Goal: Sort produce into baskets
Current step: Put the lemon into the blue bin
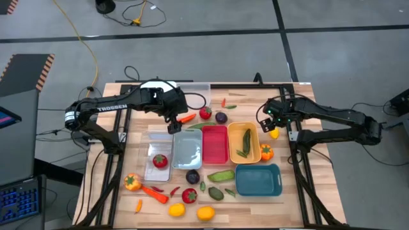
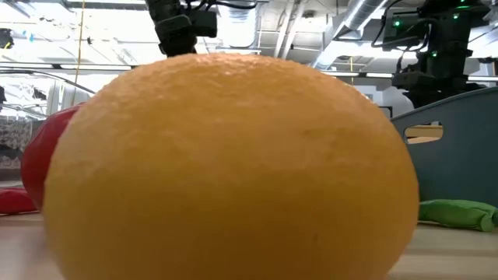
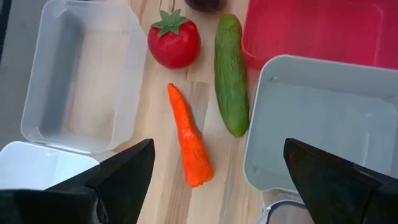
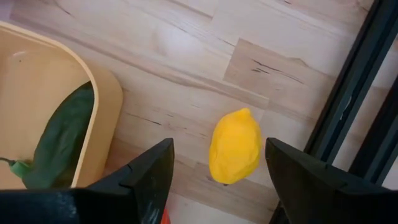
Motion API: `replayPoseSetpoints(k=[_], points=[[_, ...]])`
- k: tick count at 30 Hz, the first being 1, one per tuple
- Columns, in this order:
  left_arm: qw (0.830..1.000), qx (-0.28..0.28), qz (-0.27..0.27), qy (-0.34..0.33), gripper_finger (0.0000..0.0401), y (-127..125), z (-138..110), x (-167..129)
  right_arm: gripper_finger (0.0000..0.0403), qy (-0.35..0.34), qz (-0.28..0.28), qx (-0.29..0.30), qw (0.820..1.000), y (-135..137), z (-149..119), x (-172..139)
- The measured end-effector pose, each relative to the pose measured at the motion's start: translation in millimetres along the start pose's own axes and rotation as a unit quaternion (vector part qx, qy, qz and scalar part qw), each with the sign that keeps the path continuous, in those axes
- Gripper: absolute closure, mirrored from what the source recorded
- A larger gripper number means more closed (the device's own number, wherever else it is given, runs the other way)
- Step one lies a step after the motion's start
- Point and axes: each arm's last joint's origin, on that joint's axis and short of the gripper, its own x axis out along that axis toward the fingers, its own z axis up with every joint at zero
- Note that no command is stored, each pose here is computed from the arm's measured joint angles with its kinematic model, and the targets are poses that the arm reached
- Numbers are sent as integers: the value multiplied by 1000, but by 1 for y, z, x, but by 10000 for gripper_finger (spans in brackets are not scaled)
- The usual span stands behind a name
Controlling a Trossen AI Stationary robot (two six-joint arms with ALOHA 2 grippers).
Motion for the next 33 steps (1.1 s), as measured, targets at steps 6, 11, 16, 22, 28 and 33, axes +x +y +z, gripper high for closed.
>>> replayPoseSetpoints(k=[6,11,16,22,28,33], points=[[1000,1,-1,13,56,0,-3,0,110,3,4,2,1000,0,0,0],[1000,1,-1,13,56,0,-3,0,110,24,41,32,998,4,0,0],[1000,0,-1,13,56,0,-2,0,110,29,38,31,998,5,1,2],[1000,-1,-1,12,56,0,-2,0,110,70,-10,0,998,10,7,18],[1000,-7,-1,12,56,0,-2,0,110,127,-61,-25,990,8,15,37],[1000,-9,-1,12,56,0,-2,0,110,154,-82,-21,984,5,22,49]])
